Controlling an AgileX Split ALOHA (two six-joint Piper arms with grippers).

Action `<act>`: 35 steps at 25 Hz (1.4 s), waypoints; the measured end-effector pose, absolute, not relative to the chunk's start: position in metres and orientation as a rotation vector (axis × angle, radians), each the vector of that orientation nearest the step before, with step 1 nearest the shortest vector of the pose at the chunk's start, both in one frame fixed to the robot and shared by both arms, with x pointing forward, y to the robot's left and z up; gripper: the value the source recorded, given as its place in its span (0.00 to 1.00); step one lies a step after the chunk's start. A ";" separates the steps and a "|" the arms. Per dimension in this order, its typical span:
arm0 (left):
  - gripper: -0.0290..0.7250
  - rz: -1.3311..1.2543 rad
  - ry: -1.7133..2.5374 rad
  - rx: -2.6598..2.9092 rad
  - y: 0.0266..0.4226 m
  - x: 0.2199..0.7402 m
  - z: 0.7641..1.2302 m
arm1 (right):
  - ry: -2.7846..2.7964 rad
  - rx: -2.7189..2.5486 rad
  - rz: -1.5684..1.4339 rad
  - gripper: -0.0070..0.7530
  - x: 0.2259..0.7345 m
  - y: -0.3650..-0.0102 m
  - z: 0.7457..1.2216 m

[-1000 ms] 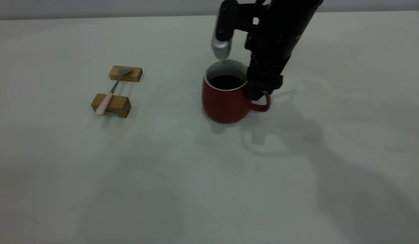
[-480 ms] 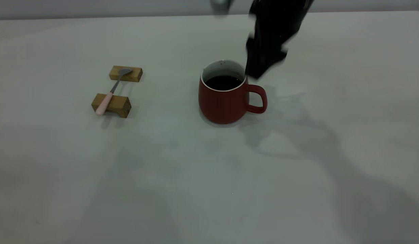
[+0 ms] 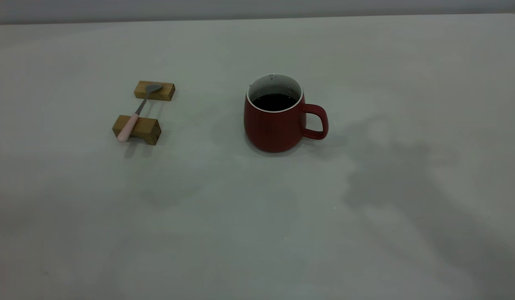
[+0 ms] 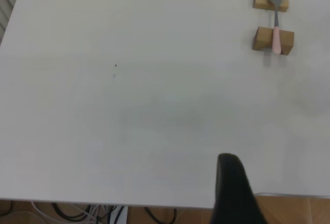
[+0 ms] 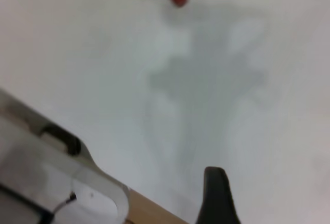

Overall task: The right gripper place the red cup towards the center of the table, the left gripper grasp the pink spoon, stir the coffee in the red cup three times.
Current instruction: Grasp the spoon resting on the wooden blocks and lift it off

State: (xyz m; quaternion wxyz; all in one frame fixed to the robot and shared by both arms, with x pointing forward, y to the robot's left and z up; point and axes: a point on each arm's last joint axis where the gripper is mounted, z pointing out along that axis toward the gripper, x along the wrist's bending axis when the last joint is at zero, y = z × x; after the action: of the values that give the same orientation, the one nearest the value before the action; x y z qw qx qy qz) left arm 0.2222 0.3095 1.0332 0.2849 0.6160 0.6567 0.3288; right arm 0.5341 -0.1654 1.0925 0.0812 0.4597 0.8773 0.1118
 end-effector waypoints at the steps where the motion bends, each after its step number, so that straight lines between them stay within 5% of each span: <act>1: 0.73 0.879 1.757 1.648 0.310 0.222 1.033 | 2.582 1.405 0.353 0.79 0.527 -0.170 1.102; 9: 0.73 0.879 1.757 1.648 0.310 0.222 1.033 | 2.476 1.405 0.421 0.79 0.446 -0.210 1.127; 21: 0.73 0.879 1.757 1.648 0.310 0.222 1.033 | 2.169 1.580 0.591 0.79 0.298 -0.286 1.062; 35: 0.73 0.879 1.757 1.648 0.310 0.222 1.033 | 1.684 1.592 0.838 0.79 0.239 -0.297 1.039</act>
State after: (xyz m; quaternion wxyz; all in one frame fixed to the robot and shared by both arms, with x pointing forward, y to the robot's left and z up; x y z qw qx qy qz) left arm 0.2222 0.3095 1.0332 0.2849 0.6160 0.6567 0.3288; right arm 0.2391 -0.2970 1.0385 0.3321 0.6095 0.6444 0.3208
